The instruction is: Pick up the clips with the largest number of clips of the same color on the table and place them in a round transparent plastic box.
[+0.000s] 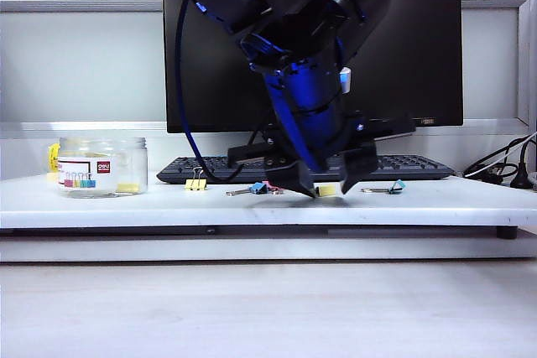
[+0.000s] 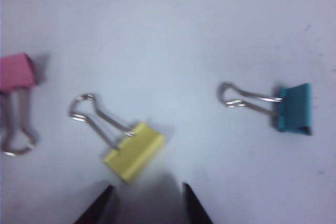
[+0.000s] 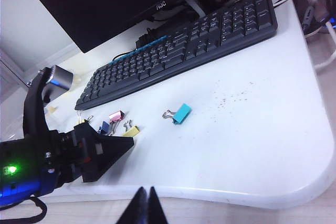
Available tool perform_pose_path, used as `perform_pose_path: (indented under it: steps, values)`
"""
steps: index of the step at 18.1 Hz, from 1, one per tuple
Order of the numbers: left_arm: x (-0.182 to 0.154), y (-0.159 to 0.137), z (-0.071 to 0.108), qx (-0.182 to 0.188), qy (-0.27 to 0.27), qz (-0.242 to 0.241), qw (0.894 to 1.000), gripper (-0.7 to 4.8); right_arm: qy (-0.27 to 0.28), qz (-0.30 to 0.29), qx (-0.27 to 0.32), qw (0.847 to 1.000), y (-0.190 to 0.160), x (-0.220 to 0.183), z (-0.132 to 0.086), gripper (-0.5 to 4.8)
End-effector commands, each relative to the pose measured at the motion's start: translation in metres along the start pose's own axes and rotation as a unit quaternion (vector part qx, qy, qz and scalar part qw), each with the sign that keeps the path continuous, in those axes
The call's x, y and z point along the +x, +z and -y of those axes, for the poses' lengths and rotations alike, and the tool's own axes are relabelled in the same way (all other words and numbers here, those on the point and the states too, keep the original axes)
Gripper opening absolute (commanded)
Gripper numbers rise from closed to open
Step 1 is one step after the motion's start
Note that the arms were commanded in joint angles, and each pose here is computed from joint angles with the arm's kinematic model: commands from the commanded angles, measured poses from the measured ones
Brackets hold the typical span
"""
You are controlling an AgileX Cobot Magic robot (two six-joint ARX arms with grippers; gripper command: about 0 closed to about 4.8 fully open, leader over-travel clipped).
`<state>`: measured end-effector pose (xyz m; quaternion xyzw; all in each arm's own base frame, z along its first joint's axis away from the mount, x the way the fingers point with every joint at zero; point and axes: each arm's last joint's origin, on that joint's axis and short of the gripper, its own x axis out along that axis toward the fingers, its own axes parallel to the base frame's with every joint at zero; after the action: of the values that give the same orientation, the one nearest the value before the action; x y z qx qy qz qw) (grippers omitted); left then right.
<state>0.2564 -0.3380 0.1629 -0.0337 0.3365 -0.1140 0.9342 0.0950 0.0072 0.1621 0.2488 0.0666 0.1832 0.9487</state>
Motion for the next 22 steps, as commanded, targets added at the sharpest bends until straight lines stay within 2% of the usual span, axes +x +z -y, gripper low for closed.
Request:
perform_pose_path:
  steps: [1,3,10,16,19,22]
  values:
    - [0.010,-0.024,-0.021,0.071,0.057,-0.090,0.992,1.75,0.002,0.004,-0.005,1.000,0.000,0.000,0.000,-0.01]
    - [0.009,-0.021,-0.026,0.074,0.074,-0.089,0.990,1.75,0.002,0.003,-0.005,1.000,0.000,0.000,0.000,-0.01]
    - [-0.010,0.014,-0.038,0.106,0.067,-0.057,0.990,1.75,0.002,0.004,-0.007,1.000,0.000,0.000,0.000,-0.01]
    - [-0.027,0.032,-0.039,0.131,0.053,-0.028,0.990,1.75,0.002,0.003,-0.008,1.000,0.000,0.000,0.000,-0.01]
    - [-0.039,0.040,-0.040,0.168,0.033,-0.024,0.985,1.74,0.004,0.001,-0.008,1.000,-0.001,0.000,0.000,-0.01]
    - [-0.056,0.051,-0.040,0.215,-0.016,-0.024,0.976,1.75,0.019,-0.018,-0.018,1.000,-0.003,0.000,0.000,-0.01]
